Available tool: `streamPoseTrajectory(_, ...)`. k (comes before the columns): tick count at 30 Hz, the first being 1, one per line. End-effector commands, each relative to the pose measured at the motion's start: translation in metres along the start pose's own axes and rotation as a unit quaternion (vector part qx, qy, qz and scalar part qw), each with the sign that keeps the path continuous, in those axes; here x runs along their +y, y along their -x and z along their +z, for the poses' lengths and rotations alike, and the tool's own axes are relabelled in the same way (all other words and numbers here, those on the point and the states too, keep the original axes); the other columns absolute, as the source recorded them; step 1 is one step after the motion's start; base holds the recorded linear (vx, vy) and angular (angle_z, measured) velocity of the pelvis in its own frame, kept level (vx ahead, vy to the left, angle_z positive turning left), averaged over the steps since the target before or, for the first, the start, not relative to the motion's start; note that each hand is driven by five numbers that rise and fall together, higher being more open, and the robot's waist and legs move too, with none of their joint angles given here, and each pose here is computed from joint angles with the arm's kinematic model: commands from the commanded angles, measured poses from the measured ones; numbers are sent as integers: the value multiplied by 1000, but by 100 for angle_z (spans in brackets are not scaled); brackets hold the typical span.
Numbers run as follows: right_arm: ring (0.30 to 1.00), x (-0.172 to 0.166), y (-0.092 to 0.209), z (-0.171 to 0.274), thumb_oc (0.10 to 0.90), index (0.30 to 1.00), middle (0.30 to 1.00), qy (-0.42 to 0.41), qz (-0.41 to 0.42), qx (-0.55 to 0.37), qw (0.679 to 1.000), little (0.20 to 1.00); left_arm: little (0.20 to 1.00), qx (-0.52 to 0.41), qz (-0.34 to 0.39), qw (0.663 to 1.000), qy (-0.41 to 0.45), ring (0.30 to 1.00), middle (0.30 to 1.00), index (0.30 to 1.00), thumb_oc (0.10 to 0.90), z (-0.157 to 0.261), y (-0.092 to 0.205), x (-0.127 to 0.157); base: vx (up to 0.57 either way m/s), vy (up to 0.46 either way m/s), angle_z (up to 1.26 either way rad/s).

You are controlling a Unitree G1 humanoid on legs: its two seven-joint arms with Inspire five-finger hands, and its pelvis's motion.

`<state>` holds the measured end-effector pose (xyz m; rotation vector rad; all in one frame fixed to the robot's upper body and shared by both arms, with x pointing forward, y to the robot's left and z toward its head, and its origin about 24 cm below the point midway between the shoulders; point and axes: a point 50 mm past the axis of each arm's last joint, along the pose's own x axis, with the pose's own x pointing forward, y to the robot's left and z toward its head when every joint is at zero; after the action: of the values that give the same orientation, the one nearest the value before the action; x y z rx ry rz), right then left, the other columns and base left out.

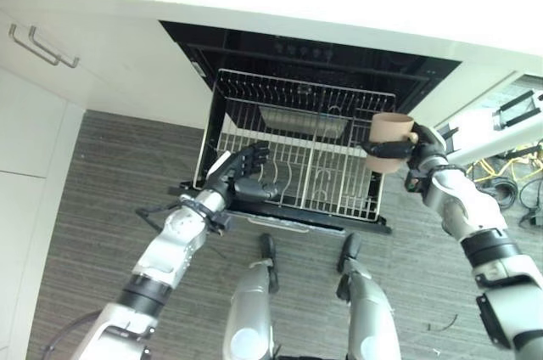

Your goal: Place the dishes in the dishwasher.

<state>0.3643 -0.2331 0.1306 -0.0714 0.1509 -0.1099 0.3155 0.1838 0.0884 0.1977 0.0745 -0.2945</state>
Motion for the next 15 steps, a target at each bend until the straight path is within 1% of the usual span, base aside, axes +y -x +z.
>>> streamPoseTrajectory(1,900,9,7,19,800,900,900,-29,30,-49,998,900,900,-10,-37,999,7,900,900,900,800,-7,10,-21,0,0,0)
streamPoseTrajectory(6,900,19,19,31,800,900,900,-28,42,-91,995,900,900,-11,-28,999,15,900,900,900,800,-9,13,-26,-3,12,1)
streamPoseTrajectory(10,900,34,39,36,800,900,900,-46,70,-138,987,900,900,-11,-8,1000,25,900,900,900,800,-16,18,-28,-12,39,1)
streamPoseTrajectory(13,900,34,46,31,800,900,900,-43,61,-139,988,900,900,-10,1,999,31,900,900,900,800,-18,21,-27,-10,42,-3)
streamPoseTrajectory(15,900,31,56,36,800,900,900,-36,68,-170,983,900,900,-10,10,999,36,900,900,900,800,-20,25,-28,-17,49,2)
